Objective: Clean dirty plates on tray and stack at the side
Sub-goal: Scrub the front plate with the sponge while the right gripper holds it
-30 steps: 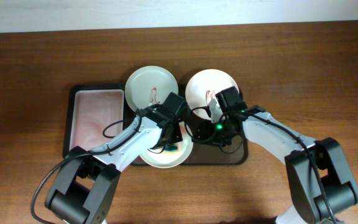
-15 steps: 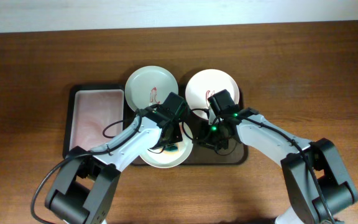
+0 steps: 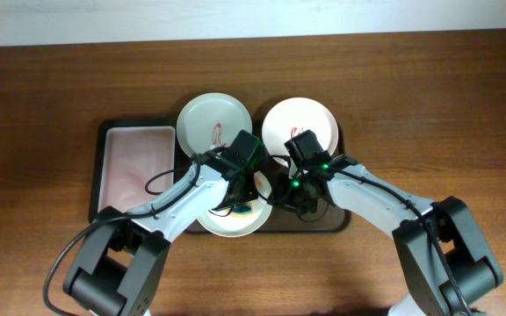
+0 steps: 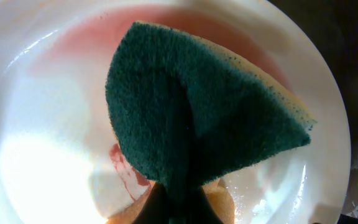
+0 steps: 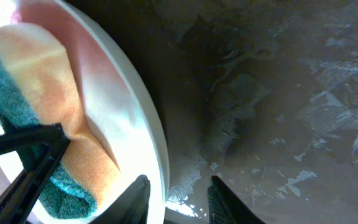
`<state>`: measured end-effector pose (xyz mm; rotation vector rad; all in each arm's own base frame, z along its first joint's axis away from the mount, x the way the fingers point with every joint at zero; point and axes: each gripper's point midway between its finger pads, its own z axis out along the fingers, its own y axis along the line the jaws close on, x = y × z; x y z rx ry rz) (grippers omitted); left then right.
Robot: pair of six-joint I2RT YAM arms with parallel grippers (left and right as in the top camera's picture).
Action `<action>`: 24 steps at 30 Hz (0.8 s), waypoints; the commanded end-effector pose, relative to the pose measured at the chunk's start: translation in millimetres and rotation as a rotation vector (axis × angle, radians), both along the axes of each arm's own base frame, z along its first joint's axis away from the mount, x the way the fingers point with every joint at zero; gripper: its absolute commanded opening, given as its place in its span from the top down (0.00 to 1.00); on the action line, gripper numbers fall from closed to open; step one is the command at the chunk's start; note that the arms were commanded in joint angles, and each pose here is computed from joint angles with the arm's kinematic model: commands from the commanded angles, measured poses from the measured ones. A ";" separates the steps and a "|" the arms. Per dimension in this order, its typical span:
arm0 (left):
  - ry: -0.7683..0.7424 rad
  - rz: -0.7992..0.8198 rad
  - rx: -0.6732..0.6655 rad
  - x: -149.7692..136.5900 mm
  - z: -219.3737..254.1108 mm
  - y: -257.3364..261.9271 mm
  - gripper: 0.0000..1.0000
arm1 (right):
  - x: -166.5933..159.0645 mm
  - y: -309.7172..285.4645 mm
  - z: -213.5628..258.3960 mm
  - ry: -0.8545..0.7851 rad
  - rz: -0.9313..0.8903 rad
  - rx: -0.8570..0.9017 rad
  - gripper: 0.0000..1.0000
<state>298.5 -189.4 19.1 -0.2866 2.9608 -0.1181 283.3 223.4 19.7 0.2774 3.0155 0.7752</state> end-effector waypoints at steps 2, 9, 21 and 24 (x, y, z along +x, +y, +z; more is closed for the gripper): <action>0.033 -0.005 0.023 -10.4 -5.9 9.7 1.00 | -4.0 -9.9 -11.2 0.040 -0.073 -0.064 0.73; 0.051 -0.005 0.035 -14.9 -6.7 12.8 1.00 | -9.6 -22.8 -16.9 0.063 -0.096 -0.135 0.77; 0.042 0.022 0.097 -11.5 -6.5 30.0 1.00 | -7.6 -53.2 -21.8 0.074 -0.115 -0.218 0.96; 0.045 0.029 0.123 -12.4 -6.5 36.4 1.00 | -6.7 -55.3 -21.9 0.066 -0.100 -0.221 0.96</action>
